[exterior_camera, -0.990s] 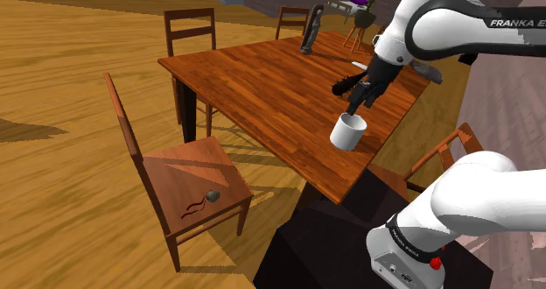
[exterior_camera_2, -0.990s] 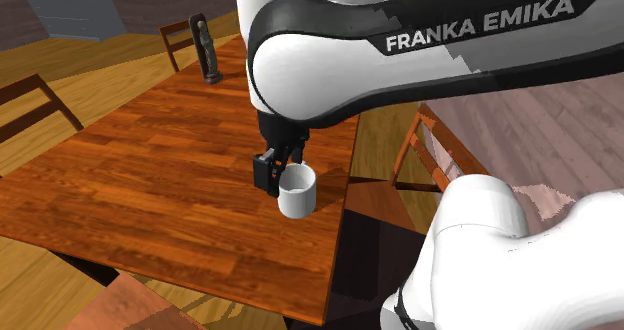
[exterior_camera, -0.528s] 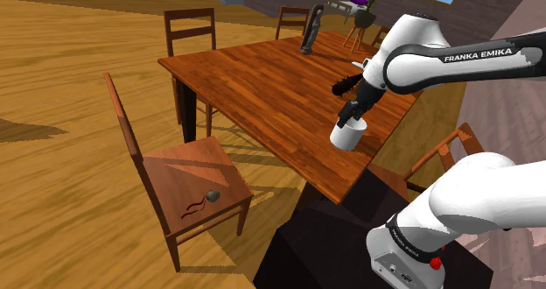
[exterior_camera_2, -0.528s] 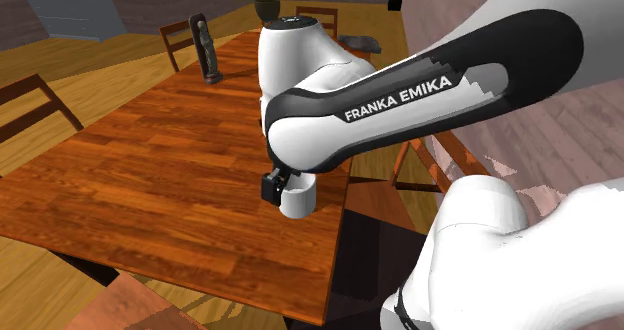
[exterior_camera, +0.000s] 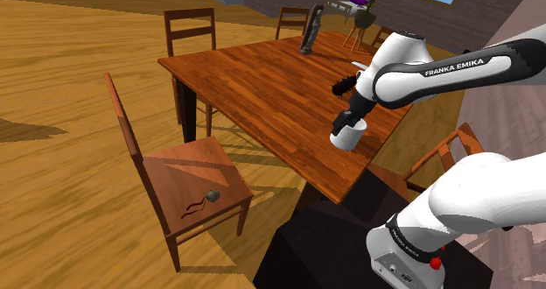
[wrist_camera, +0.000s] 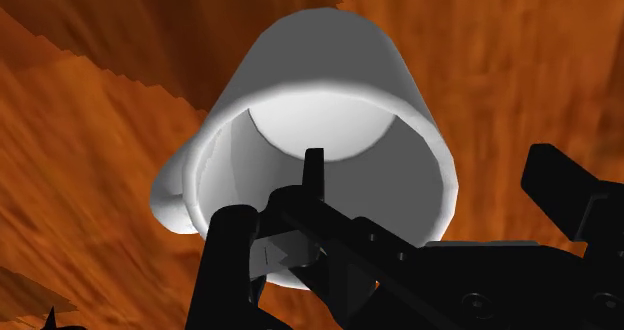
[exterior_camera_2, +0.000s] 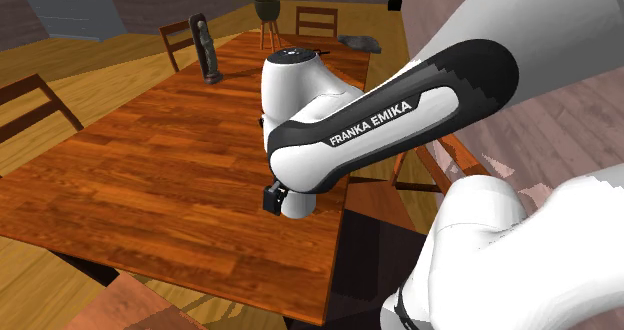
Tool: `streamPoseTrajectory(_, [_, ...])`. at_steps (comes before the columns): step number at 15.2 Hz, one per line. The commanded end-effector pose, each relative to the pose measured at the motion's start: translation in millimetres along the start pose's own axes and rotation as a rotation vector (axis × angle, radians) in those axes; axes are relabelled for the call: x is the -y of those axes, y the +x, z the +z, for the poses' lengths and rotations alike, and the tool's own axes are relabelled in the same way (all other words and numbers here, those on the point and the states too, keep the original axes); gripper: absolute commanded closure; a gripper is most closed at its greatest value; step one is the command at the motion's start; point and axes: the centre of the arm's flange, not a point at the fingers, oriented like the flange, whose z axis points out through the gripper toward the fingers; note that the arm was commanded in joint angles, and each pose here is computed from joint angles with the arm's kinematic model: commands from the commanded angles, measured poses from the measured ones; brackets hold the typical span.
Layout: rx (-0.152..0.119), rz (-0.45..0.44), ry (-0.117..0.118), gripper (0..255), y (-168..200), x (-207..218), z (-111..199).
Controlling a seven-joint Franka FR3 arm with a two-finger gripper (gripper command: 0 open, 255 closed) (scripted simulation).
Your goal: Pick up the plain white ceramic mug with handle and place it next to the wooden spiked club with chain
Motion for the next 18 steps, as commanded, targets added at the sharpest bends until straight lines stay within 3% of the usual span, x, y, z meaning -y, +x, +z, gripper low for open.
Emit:
streamPoseTrajectory(1, [-0.001, 0.0, 0.0, 0, 0.4, 0.1, 2.9])
streamPoseTrajectory(7, [-0.001, 0.0, 0.0, 0, 0.4, 0.1, 2.8])
streamPoseTrajectory(8, [-0.001, 0.0, 0.0, 255, 0.4, 0.1, 2.8])
streamPoseTrajectory(18, [-0.001, 0.0, 0.0, 255, 1.0, 0.0, -2.4])
